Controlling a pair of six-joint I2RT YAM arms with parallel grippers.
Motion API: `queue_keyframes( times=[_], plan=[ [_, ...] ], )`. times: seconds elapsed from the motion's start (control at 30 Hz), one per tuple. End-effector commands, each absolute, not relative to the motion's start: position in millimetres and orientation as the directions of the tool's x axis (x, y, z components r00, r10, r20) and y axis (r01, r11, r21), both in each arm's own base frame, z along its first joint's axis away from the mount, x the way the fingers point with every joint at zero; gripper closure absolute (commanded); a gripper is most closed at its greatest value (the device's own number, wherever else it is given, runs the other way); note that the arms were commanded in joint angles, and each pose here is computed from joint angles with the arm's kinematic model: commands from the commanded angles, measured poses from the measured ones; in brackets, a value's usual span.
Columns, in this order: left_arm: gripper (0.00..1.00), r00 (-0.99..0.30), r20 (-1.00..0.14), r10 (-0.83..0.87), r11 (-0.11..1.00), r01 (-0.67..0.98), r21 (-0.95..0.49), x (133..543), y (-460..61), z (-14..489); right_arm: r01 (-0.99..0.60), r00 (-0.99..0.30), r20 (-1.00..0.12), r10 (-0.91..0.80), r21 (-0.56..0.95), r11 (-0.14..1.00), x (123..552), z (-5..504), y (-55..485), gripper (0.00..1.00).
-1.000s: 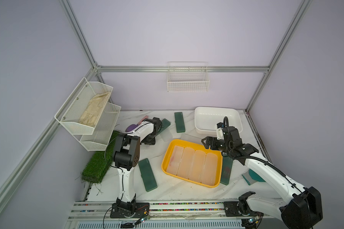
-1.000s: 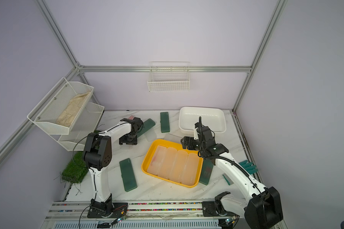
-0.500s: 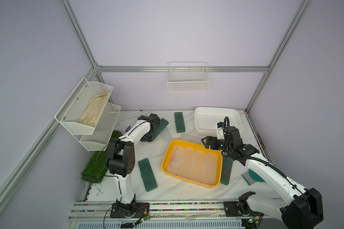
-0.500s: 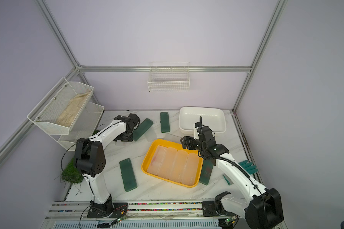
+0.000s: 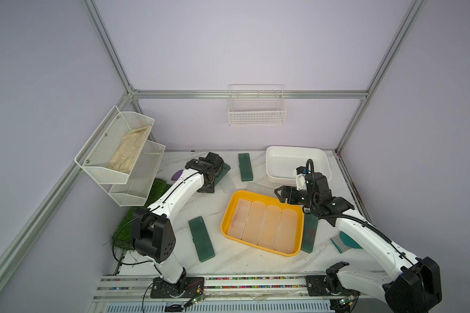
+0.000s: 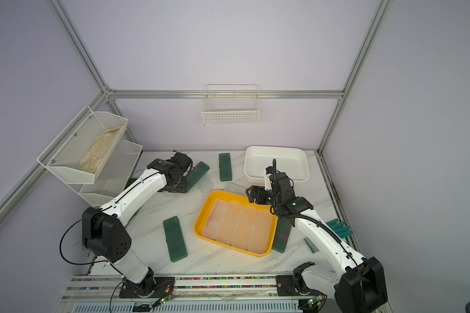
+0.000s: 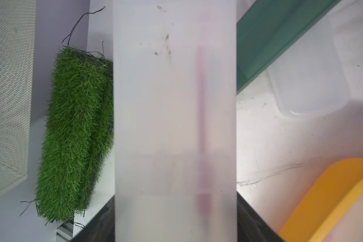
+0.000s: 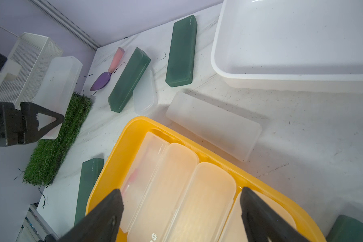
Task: Place the pencil cases by color into the storage box
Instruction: Pick up the pencil case from the center of the board, then place the pencil case at the storage box.
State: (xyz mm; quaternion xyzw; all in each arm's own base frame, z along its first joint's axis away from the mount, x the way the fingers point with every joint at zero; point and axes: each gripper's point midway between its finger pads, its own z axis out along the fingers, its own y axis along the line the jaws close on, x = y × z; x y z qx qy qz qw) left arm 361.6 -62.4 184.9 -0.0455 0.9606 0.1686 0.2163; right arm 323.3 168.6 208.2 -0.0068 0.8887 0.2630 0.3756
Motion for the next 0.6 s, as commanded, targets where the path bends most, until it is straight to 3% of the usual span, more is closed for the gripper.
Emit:
queue_keyframes(
  times=[0.0, 0.57],
  plan=[
    [0.30, -0.877, -0.480, 0.015, 0.957, -0.126, 0.261, 353.9, -74.3, 202.5, -0.237, -0.695, -0.692, 0.194, 0.475, 0.847, 323.3, 219.2, 172.8, 0.11],
    [0.30, -0.843, -0.530, 0.096, 0.994, 0.057, 0.091, 320.8, -152.8, 210.7, -0.214, -0.702, -0.676, 0.225, 0.501, 0.839, 333.8, 223.9, 177.5, 0.11]
  ],
)
